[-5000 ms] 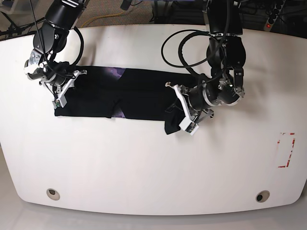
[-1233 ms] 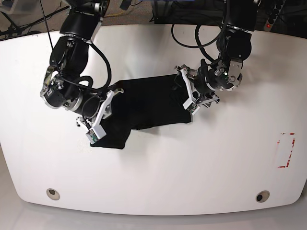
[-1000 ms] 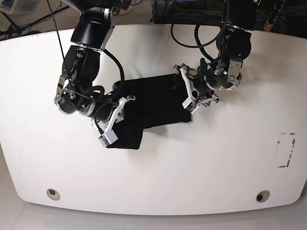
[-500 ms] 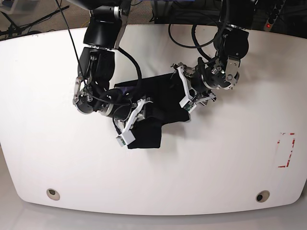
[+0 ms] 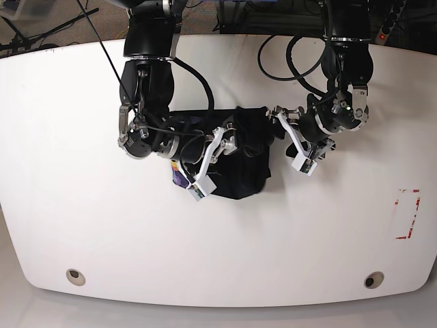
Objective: Fold the T-shirt properly
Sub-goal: 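Fold the strip's ends inward with both grippers into a compact bundle, then grasp the folded bundle with both grippers and lift it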
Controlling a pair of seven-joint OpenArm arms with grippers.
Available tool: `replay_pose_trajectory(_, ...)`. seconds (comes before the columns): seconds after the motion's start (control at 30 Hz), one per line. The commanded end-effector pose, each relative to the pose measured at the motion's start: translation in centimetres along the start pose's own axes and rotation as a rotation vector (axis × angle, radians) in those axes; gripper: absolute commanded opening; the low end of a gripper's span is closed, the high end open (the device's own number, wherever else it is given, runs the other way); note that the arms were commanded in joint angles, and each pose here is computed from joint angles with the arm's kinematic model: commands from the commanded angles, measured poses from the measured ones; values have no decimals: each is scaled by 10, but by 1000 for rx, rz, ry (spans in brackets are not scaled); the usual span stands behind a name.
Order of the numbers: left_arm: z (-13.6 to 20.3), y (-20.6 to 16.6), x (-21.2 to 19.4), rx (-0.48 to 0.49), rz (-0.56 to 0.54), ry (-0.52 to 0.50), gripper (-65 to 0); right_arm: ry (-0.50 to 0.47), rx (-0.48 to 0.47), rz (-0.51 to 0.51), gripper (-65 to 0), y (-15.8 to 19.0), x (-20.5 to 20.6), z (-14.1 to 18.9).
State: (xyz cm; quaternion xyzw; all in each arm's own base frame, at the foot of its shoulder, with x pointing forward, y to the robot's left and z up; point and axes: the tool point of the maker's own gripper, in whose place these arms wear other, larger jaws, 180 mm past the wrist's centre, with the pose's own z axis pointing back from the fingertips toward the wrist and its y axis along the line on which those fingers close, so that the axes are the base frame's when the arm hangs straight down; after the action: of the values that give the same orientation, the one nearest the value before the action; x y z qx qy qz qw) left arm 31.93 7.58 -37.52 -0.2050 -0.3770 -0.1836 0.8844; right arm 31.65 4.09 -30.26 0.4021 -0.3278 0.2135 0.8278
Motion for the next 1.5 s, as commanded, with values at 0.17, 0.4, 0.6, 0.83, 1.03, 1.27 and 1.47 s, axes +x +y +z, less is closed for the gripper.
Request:
replay_pose_trajectory(0.17,42,31,33,106,3,-141,-236,-63,-13,68,-89,-1,22,14)
replay_pose_trajectory(0.4,78,73,22,217,-85,-82,-236,-59,-97,81,-89,-32,18,37)
replay_pose_trajectory(0.6,100,71,37,247,-193,-98,-236,-66,-199,77,-89,-66,19,67)
replay_pose_trajectory(0.83,75,21,55,118,-292,-120,-236,-154,-235,49,-152,-99,41,76)
replay_pose_trajectory(1.03,25,-35,53,34,-385,-72,-236,-194,-233,-59,-289,-133,45,66)
replay_pose_trajectory(1.27,-9,-62,26,-14,-334,1,-236,-134,-286,-37,-436,-157,31,36)
replay_pose_trajectory(1.47,-20,-55,-6,-27,-288,78,-236,-63,-330,35,-439,-165,3,13)
